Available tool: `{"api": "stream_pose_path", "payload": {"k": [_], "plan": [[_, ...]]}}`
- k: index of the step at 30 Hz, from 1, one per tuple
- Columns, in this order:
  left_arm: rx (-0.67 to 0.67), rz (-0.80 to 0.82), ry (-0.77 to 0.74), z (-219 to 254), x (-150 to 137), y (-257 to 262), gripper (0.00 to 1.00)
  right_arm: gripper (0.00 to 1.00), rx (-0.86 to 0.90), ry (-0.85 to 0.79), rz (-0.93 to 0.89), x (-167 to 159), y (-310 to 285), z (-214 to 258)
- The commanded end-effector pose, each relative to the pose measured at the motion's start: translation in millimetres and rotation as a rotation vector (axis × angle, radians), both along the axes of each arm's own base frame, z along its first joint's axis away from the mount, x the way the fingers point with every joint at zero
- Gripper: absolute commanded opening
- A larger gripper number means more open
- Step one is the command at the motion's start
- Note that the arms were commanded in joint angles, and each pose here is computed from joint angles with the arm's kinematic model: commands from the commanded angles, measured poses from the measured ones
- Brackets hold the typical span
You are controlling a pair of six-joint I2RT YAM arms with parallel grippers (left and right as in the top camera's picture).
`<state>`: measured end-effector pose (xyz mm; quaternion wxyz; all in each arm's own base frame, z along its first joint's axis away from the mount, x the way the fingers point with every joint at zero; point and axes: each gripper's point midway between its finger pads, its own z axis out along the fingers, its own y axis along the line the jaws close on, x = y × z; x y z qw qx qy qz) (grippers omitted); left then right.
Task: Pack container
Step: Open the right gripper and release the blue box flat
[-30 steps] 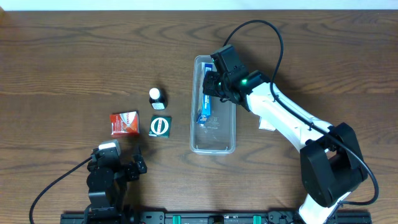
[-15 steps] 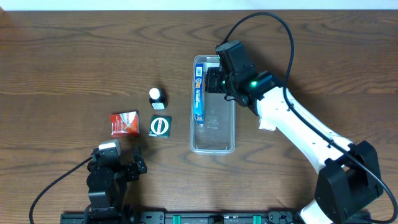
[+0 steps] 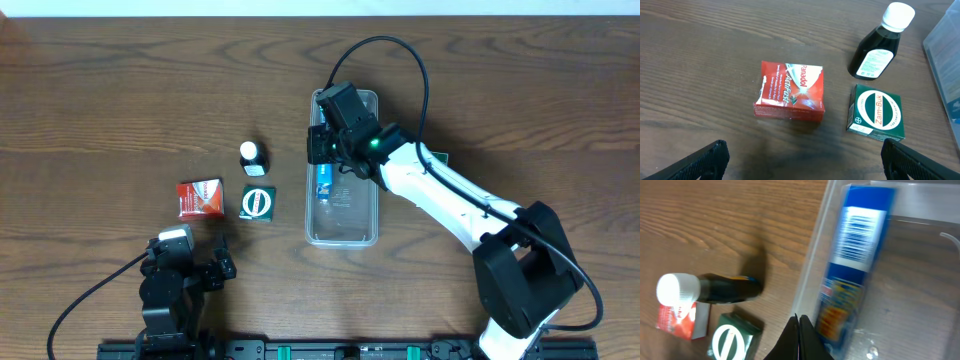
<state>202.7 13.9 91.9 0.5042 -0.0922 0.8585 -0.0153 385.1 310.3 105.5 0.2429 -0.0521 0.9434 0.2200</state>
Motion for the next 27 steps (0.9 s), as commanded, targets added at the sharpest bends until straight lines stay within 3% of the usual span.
{"api": "stream_pose_path", "payload": {"k": [1, 27], "plan": [[-0.015, 0.005, 0.004, -4, 0, 0, 0.98, 0.01, -0.042, -0.008, 0.01, 2, -4, -7], [-0.015, 0.005, 0.004, -4, 0, 0, 0.98, 0.01, -0.313, 0.095, -0.128, -4, -85, -34]]}}
